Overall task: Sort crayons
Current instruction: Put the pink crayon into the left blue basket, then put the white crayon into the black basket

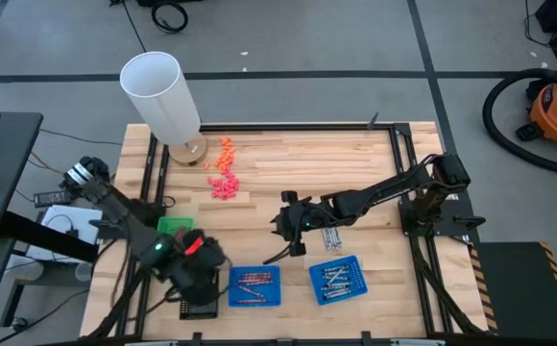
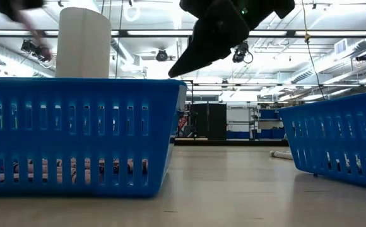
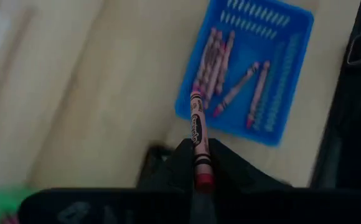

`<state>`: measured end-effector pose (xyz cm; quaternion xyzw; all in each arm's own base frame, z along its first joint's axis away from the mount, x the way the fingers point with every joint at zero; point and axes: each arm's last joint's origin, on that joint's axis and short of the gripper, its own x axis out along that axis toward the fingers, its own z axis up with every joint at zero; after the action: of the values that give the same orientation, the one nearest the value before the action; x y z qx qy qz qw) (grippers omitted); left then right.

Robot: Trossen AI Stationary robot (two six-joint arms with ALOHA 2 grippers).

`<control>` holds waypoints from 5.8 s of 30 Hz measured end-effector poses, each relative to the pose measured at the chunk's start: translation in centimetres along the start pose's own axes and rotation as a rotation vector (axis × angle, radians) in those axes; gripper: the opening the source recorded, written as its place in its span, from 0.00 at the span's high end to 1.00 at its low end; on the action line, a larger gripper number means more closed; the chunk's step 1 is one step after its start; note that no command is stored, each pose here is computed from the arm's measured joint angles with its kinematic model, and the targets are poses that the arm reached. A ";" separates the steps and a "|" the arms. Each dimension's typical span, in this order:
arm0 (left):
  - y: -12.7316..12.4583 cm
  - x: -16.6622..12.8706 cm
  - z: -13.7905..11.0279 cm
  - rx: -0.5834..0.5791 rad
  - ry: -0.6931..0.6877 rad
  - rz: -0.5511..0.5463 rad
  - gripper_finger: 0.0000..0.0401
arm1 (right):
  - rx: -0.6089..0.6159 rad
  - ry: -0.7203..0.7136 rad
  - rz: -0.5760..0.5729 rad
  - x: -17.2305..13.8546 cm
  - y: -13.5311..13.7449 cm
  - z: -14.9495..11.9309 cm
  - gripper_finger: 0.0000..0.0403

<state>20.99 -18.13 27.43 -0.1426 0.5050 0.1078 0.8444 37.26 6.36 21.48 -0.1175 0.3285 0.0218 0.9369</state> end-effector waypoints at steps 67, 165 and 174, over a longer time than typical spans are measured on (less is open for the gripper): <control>-2.9 10.9 0.9 0.308 -0.173 -0.019 0.90 | 0.023 0.235 -0.132 -2.4 -0.5 -1.4 0.65; 3.1 11.3 10.0 0.685 -0.378 0.156 0.59 | 0.684 0.787 -0.343 -6.9 2.5 -11.3 0.64; 3.2 11.4 9.8 0.681 -0.357 0.160 0.59 | 0.830 0.782 -0.362 -9.3 2.2 -14.7 0.64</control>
<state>33.34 -11.29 21.38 0.2064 0.3664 0.0228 0.9070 20.75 5.35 15.70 0.2048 0.6048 -0.3131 0.7030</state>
